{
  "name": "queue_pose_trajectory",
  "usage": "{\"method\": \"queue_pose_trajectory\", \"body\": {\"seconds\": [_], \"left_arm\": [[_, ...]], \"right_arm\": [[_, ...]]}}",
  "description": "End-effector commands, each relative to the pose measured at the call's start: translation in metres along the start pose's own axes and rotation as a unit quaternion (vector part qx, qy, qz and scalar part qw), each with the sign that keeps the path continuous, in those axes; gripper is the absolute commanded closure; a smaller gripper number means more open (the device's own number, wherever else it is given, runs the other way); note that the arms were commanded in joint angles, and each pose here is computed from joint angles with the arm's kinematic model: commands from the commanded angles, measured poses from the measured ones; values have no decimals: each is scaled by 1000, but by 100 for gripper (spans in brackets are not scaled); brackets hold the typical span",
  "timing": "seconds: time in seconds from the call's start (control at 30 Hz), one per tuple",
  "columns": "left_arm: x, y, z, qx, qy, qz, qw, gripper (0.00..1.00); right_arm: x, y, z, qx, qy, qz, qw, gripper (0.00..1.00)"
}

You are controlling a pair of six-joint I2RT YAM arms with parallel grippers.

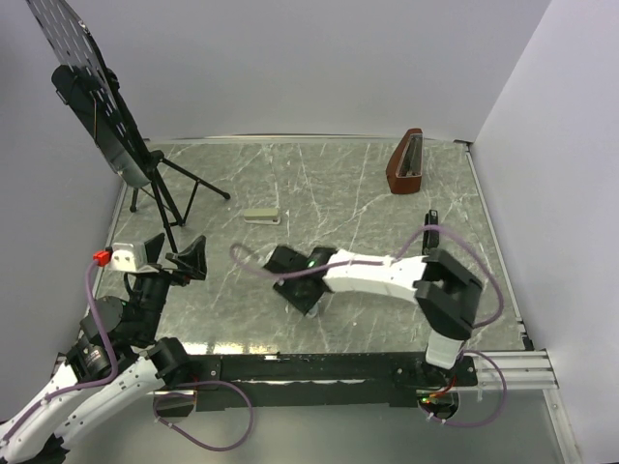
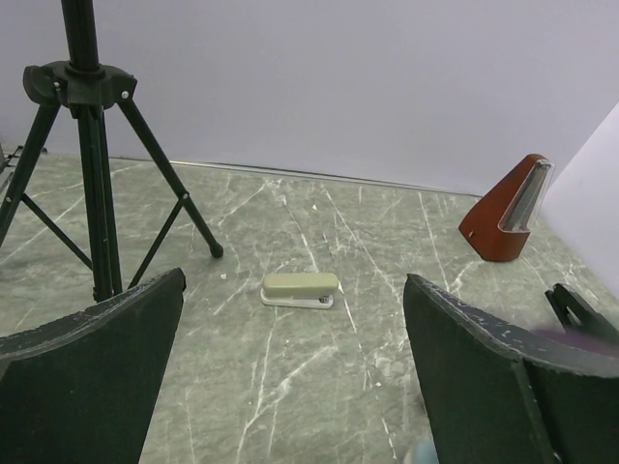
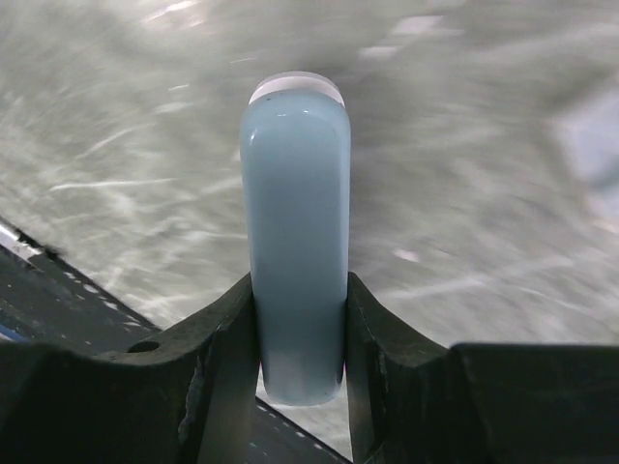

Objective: Load the staples into the stapler

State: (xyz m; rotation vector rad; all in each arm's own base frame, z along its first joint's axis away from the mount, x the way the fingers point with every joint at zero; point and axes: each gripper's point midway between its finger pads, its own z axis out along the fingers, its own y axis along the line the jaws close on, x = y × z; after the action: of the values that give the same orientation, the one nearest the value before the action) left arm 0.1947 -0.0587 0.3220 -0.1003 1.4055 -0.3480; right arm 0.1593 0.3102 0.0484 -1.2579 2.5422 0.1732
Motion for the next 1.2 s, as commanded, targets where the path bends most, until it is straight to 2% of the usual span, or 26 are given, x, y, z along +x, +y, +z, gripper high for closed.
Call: {"method": "queue_pose_trajectory", "body": {"seconds": [0.0, 0.1, 0.2, 0.33, 0.47, 0.77, 0.87, 0.97, 1.03, 1.07, 1.17], "left_arm": [[-2, -3, 2, 4, -4, -6, 1000, 1], [-2, -6, 4, 8, -3, -6, 1000, 1], [-4, -8, 5, 13, -8, -17, 1000, 1], [-7, -9, 6, 10, -12, -39, 999, 1], [-5, -4, 11, -5, -12, -45, 999, 1], [-3, -4, 25, 3, -8, -62, 998, 1], [-4, 0, 27, 0, -15, -68, 998, 0], [-7, 4, 28, -4, -23, -69, 997, 1], [-9, 7, 28, -8, -27, -70, 997, 1], [-9, 7, 28, -8, -27, -70, 997, 0], [-9, 8, 27, -11, -24, -68, 997, 1]], "right_arm": [[-6, -74, -46, 44, -43, 109, 992, 85], [12, -138, -61, 95, -35, 208, 973, 84], [29, -180, -65, 118, -30, 279, 953, 83], [53, -241, -65, 139, -28, 381, 914, 82], [72, -270, -53, 136, -8, 435, 890, 81], [112, -300, -21, 131, 34, 487, 863, 77], [112, -304, -20, 131, 28, 494, 859, 68], [106, -303, -25, 126, 11, 495, 860, 46], [106, -303, -28, 128, 2, 498, 857, 39], [102, -304, -37, 132, -13, 498, 857, 32], [96, -304, -59, 145, -53, 500, 852, 20]]}}
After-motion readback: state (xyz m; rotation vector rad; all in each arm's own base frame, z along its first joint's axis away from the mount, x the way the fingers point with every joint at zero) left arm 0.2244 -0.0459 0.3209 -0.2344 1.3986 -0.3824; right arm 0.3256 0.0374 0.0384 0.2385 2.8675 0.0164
